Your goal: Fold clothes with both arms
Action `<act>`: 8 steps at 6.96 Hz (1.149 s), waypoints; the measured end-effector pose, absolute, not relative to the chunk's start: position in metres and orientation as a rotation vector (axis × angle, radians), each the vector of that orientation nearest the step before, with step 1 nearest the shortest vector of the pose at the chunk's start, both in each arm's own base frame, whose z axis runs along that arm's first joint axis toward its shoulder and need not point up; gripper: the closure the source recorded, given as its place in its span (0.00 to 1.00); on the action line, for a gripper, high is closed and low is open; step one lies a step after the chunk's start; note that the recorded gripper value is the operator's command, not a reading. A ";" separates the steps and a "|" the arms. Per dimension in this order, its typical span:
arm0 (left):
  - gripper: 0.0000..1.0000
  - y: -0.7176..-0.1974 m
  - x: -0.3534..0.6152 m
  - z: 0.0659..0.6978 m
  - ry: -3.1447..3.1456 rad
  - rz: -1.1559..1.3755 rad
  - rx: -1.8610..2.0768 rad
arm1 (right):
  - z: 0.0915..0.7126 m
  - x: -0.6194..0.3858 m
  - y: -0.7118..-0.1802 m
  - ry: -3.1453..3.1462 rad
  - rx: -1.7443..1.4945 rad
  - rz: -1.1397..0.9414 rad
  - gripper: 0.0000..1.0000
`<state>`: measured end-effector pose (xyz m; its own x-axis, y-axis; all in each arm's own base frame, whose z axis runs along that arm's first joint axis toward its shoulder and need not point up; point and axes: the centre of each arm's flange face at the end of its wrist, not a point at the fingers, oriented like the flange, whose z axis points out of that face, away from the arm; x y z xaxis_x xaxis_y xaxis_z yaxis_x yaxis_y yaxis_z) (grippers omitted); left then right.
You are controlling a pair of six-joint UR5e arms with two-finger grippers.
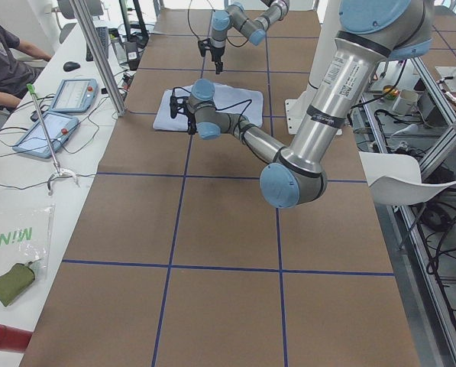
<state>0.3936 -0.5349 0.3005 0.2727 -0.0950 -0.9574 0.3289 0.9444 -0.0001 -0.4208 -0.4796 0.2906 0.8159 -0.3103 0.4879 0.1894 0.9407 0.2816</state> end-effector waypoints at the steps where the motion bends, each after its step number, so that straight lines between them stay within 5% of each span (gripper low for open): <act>1: 0.00 -0.509 0.402 0.296 1.285 -0.287 0.155 | 0.273 -0.410 -0.467 -0.622 0.219 -0.260 0.00; 6: 0.01 -0.363 0.501 0.288 1.232 -0.366 -0.080 | 0.228 -0.385 -0.414 -0.802 0.145 -0.132 0.00; 8: 0.10 -0.323 0.524 0.280 1.188 -0.366 -0.121 | 0.223 -0.389 -0.405 -0.830 0.129 -0.136 0.00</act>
